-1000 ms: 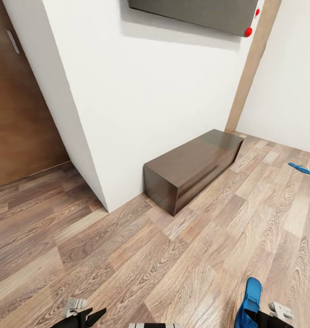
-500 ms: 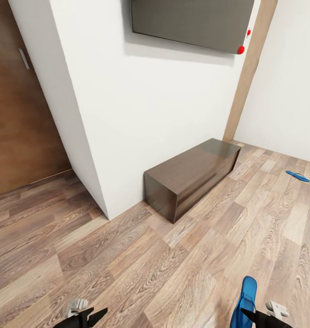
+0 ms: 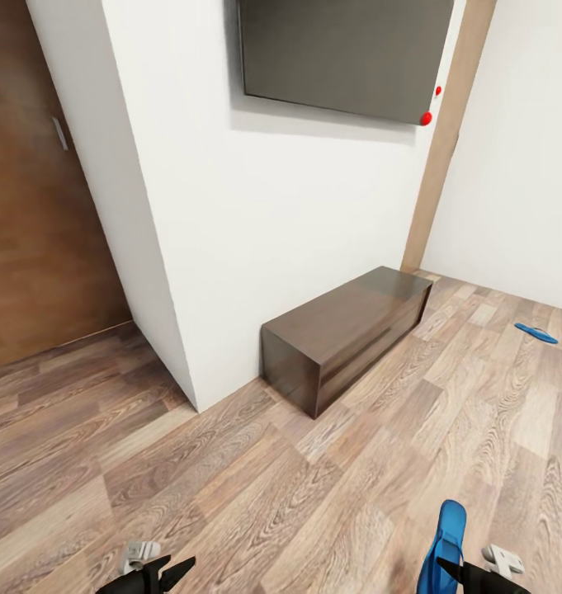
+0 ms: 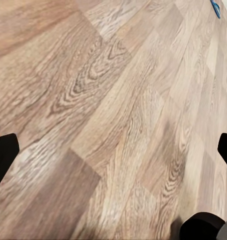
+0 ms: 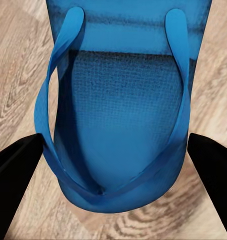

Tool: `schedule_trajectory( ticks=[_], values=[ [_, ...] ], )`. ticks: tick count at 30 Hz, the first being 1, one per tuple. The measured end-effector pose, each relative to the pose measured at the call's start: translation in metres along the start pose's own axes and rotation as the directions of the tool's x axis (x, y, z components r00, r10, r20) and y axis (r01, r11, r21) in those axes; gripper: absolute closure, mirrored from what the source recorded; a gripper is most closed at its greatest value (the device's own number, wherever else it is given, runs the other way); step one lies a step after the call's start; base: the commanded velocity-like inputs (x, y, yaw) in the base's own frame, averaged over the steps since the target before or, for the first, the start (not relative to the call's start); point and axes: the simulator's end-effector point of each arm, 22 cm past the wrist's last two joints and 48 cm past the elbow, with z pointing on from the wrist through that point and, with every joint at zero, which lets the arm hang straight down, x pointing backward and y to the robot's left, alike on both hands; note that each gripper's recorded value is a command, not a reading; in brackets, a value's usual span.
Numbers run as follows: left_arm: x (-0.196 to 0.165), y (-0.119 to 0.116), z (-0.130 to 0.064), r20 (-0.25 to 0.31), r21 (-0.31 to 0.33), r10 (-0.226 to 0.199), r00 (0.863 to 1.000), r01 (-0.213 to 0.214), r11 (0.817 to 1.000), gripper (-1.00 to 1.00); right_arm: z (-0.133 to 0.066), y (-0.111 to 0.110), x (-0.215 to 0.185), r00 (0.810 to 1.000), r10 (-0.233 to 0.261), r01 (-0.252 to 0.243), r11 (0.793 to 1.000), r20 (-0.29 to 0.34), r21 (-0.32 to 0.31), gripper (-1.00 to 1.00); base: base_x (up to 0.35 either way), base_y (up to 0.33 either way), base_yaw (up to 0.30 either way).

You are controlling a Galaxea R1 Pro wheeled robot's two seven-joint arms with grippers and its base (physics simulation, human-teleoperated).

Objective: In the bedroom, move the book from the bed onto either nightstand, and place the two sandals side by side next to the bed.

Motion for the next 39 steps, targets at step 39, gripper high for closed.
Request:
schedule_trajectory(
  ticks=[39],
  values=[
    [-0.06,-0.044,-0.021,0.073,0.026,0.063,0.995,-0.065,0.998,-1.0,-0.038,0.036,-0.06,0.995,-0.023,0.027,0.999,0.093,-0.034,1.0,0.0,0.0,0.0]
  ],
)
